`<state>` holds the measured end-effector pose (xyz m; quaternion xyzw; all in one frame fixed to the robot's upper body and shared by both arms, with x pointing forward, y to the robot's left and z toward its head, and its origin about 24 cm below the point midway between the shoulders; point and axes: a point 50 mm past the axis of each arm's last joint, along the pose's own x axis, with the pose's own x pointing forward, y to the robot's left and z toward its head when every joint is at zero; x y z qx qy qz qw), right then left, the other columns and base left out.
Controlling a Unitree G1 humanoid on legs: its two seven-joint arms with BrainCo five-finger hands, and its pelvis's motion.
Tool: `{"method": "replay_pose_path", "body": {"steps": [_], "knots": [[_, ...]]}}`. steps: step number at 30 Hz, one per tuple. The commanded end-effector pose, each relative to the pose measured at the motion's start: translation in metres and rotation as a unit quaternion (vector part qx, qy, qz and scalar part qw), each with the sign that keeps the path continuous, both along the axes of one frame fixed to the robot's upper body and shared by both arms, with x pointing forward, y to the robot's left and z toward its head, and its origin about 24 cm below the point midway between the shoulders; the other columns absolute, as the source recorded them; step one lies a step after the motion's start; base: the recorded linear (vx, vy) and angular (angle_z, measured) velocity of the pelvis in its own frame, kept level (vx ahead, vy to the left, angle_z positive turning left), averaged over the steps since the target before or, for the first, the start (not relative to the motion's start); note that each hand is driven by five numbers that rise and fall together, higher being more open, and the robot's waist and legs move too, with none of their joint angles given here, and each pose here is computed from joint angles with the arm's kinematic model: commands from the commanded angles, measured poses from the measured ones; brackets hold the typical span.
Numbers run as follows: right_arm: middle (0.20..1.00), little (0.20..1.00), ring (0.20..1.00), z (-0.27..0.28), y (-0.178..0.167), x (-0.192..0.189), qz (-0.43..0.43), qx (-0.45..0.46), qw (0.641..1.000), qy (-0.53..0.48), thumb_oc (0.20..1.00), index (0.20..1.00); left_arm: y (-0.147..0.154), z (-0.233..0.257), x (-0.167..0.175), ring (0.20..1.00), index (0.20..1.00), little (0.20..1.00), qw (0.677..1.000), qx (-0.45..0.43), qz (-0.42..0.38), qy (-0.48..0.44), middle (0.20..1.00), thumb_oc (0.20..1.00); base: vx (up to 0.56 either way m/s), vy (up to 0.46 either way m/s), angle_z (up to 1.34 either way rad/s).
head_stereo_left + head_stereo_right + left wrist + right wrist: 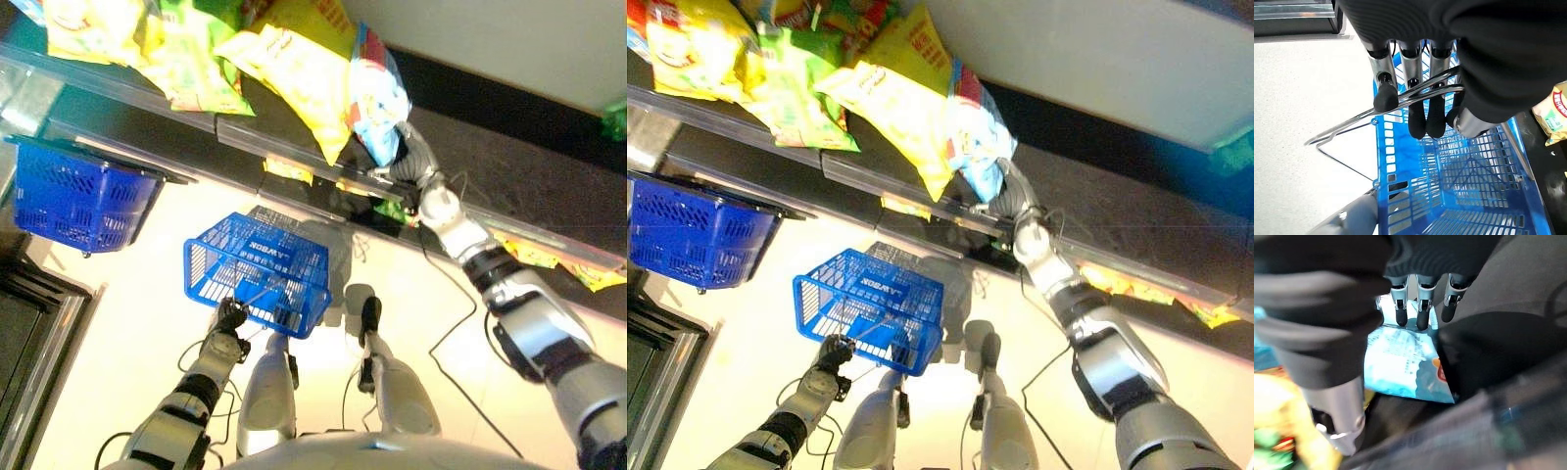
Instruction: Pick up the snacks into the basket
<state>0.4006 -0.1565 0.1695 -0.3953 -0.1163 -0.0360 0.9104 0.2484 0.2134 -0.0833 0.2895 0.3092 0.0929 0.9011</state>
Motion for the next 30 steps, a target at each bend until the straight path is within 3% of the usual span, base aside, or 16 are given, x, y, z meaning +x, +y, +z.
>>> {"method": "replay_pose_path", "body": {"steps": [1,10,18,26,27,28,29,30], "knots": [[1.0,1.0,1.0,0.007,0.001,0.008,-0.013,-0.04,0.999,0.01,1.0,1.0,0.014,0.006,0.002,0.2,0.2,0.2,0.999,0.027,0.024,-0.019,0.2,0.2,-0.04,0.083,0.04],[1.0,1.0,1.0,0.027,0.011,0.021,-0.037,-0.013,0.999,0.014,1.0,1.0,0.003,0.025,0.023,0.2,0.2,0.2,0.997,0.017,0.014,-0.071,0.2,0.2,0.0,0.065,0.05],[1.0,1.0,1.0,0.023,0.015,0.021,-0.04,0.02,0.999,0.013,1.0,1.0,-0.007,0.023,0.016,0.2,0.2,0.2,0.996,-0.001,0.003,-0.085,0.2,0.2,0.03,0.051,0.04],[1.0,1.0,1.0,-0.032,-0.02,0.01,-0.105,0.076,0.988,0.08,1.0,1.0,-0.016,0.016,0.002,0.2,0.2,0.2,0.996,-0.012,-0.027,-0.078,0.2,0.2,0.03,0.046,0.01],[0.859,0.859,0.859,-0.038,-0.023,0.008,-0.111,0.076,0.987,0.087,0.859,0.859,-0.016,0.015,0.0,0.2,0.2,0.2,0.997,-0.012,-0.029,-0.077,0.2,0.2,0.03,0.053,0.05],[0.398,0.398,0.398,-0.051,-0.026,0.003,-0.122,0.091,0.983,0.098,0.398,0.398,-0.015,0.014,-0.003,0.2,0.2,0.2,0.997,-0.011,-0.031,-0.074,0.2,0.2,0.02,0.038,0.05],[0.263,0.263,0.263,-0.052,-0.026,0.003,-0.122,0.091,0.983,0.098,0.263,0.263,-0.015,0.014,-0.003,0.2,0.2,0.2,0.997,-0.011,-0.031,-0.074,0.2,0.2,0.02,0.028,0.06],[0.2,0.2,0.2,-0.06,-0.03,0.0,-0.13,0.101,0.981,0.106,0.2,0.2,-0.015,0.014,-0.004,0.2,0.2,0.2,0.997,-0.01,-0.033,-0.074,0.2,0.2,0.01,0.006,0.03]]}}
